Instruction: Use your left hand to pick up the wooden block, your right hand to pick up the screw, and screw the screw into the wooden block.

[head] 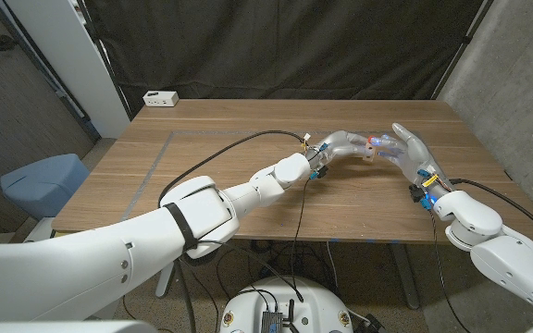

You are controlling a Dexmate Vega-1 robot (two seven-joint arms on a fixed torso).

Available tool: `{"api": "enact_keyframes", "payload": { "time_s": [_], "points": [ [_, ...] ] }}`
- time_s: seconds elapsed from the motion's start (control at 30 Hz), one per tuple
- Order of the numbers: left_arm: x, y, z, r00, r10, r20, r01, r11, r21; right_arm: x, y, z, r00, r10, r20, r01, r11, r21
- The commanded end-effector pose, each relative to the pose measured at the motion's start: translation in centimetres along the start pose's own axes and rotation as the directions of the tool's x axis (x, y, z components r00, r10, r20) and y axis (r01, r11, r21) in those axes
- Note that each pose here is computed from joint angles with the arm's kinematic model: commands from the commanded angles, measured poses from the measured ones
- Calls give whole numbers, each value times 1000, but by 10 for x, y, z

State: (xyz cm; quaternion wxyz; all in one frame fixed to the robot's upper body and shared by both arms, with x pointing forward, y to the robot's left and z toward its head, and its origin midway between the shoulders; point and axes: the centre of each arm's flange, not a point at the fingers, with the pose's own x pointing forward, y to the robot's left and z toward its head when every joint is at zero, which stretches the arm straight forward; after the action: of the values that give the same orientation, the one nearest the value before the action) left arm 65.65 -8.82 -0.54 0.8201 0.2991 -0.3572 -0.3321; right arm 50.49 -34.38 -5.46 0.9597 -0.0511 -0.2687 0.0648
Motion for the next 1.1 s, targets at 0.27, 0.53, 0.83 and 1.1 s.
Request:
{"api": "enact_keyframes", "payload": {
  "time_s": [0.27,0.53,0.83,1.1],
  "points": [
    [-2,-3,4,999,1,33,-2,1000,12,-11,-6,1,999,-46,24,46,999,6],
    [-4,-3,5,999,4,47,-5,1000,15,-15,-8,0,996,-82,30,81,997,9],
    [-6,-4,6,998,5,57,-6,1000,17,-17,-9,1,993,-109,39,108,994,7],
    [-8,-3,5,998,9,64,-10,1000,17,-15,-9,1,993,-107,42,107,994,7]
  ]
}}
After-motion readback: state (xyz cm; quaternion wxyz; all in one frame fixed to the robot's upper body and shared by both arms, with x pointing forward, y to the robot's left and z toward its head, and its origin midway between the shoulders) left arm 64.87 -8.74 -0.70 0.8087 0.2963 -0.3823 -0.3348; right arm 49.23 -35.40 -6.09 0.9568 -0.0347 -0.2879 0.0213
